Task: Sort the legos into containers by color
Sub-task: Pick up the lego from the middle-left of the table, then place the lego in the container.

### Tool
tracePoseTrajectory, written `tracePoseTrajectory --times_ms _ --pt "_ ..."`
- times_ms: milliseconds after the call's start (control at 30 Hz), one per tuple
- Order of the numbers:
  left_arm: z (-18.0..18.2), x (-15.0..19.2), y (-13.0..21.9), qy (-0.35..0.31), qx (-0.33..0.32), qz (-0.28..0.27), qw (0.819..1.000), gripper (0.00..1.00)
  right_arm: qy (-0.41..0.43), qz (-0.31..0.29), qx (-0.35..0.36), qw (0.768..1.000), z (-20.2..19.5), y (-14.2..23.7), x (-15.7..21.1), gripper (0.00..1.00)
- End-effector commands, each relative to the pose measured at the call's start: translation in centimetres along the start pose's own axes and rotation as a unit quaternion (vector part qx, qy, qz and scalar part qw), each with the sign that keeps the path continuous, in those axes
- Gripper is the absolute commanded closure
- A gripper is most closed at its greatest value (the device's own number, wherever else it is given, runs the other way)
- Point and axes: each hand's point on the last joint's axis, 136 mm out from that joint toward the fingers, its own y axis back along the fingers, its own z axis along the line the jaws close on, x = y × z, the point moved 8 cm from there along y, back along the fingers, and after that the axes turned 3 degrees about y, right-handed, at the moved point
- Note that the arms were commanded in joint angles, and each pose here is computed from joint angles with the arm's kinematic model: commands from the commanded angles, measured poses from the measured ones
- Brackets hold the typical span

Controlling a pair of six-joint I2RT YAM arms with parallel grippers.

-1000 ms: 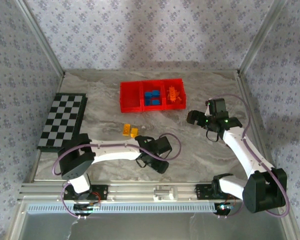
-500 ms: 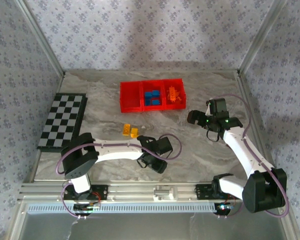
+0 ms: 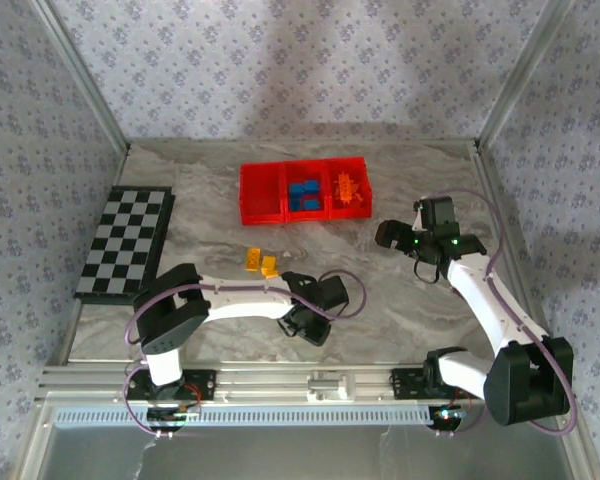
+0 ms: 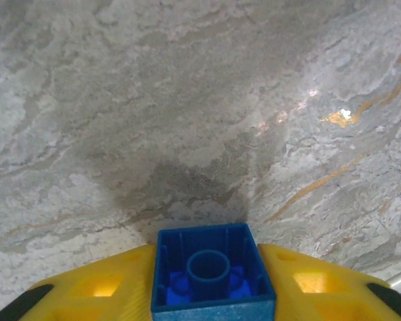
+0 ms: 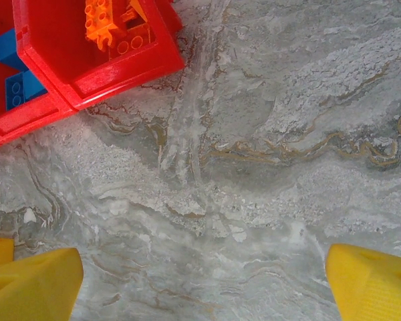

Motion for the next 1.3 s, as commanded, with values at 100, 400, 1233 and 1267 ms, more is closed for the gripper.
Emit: tracePoseTrajectory --times_ms 100,400,1233,1267 --pt "0.6 -1.0 0.8 0.021 0.0 -0.008 1.0 0.72 -0.003 0.012 -0.002 1.0 -0.3 -0.1 0.4 0.04" --pt "5.5 -7.1 8.9 0.081 0.016 -0.141 0.987 0.8 -0.007 -0.004 -0.008 1.0 0.3 0.5 -1.2 0.04" --pt "16.6 -30.9 13.3 0.178 -0.096 -0.29 0.935 0.84 -0.028 -0.003 -0.021 0.999 -2.4 2.5 1.2 0.04" --pt "16.9 -30.8 13.0 0.183 -0.097 -0.287 0.935 0.84 -0.028 -0.004 -0.02 0.999 -2.5 2.5 1.2 0.04"
